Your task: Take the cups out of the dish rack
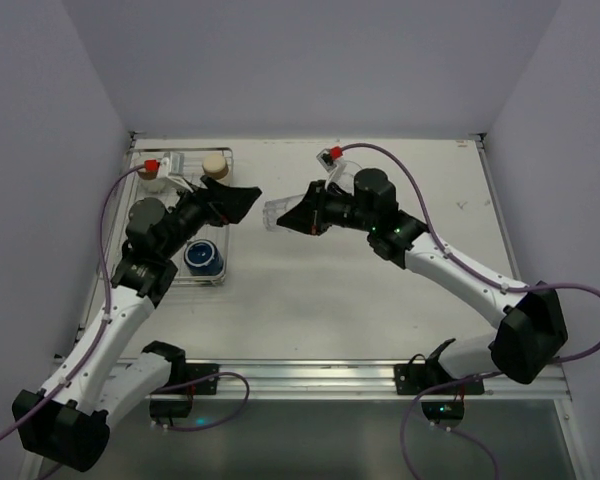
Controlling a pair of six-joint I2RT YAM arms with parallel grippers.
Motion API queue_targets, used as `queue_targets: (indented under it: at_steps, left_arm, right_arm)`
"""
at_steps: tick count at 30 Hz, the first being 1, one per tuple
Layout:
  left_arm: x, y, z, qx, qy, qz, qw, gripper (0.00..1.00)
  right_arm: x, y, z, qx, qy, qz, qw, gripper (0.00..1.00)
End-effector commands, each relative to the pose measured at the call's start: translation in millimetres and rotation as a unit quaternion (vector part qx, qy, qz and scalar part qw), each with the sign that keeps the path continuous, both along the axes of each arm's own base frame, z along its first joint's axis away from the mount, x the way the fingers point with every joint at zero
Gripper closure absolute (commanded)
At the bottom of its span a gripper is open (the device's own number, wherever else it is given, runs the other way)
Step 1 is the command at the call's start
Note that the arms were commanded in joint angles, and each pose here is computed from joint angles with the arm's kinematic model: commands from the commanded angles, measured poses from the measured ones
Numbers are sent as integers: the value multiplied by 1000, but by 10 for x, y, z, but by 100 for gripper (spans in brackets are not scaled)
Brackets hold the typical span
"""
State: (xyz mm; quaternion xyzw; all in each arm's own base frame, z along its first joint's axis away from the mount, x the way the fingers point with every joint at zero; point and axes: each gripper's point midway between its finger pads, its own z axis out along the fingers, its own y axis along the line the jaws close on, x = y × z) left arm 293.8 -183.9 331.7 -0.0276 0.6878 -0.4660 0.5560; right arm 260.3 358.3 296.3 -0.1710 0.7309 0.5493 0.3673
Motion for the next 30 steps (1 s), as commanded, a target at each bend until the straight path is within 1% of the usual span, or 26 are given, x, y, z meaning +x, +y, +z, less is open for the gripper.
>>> queue_targets:
  at_steps: [1,2,3,5,6,8,9,10,11,12,13,14,15,16,17,18,19,20,21,22,26,30]
  left_arm:
    - [45,391,-195,132,11,91,987,1]
    - [41,454,-210,146,13,104,984,1]
    - [8,529,-240,170,18,114,979,1]
    - [-9,708,-306,198,30,152,968,1]
    - [-52,773,-286,205,25,164,965,1]
    - [-72,985,-333,233,29,209,949,1]
    - [-114,1053,-329,242,23,221,944,1]
    - [-131,1102,-339,248,22,230,941,1]
    - [-143,1168,-342,253,22,245,936,1]
    - [-169,1202,-363,260,19,250,933,1]
    - [-177,1241,-375,264,20,258,929,1]
    - [-182,1255,-418,269,23,259,927,1]
    - [-193,1268,-413,272,20,261,926,1]
    - [-196,1279,-427,274,21,262,925,1]
    - [-195,1291,-441,276,21,265,924,1]
    - [-193,1299,-455,279,20,266,923,1]
    - [-187,1301,-469,281,19,266,922,1]
    - [-181,1305,-500,281,20,268,921,2]
    - [-183,1310,-503,280,18,270,921,2]
    - [-183,1303,-509,279,16,269,922,2]
    - [-183,1355,-547,284,24,280,917,2]
    - [-166,1388,-537,286,27,289,913,2]
  right_arm:
    - [78,-185,-218,-113,-10,-28,993,100]
    - [130,-218,-285,-136,-8,-42,990,100]
    - [82,-256,-450,-177,2,-37,984,100]
    - [178,-219,-531,-222,1,-44,974,100]
    - [169,-302,-719,-281,7,-53,958,100]
    - [348,-236,-848,-337,5,-65,939,100]
    - [333,-317,-998,-389,6,-63,919,100]
    - [431,-248,-859,-394,-9,-68,916,100]
    - [482,-201,-1101,-428,6,-57,902,100]
    - [485,-271,-1199,-466,5,-56,883,100]
    - [579,-204,-1105,-467,-7,-61,882,100]
    - [635,-178,-1310,-493,3,-54,868,100]
    - [650,-215,-1382,-513,6,-49,857,100]
    - [755,-182,-1310,-516,-7,-60,854,100]
    - [800,-178,-1357,-527,-7,-61,848,100]
    - [829,-182,-1543,-549,-2,-49,834,100]
    - [897,-117,-1491,-545,-10,-50,837,100]
    - [919,-87,-1535,-548,-8,-46,835,100]
    - [949,-47,-1693,-558,-4,-35,829,100]
    - [1000,7,-1689,-554,-11,-34,832,100]
    - [1124,106,-1915,-565,-20,-20,825,100]
    - [1154,150,-2081,-571,-19,-9,821,100]
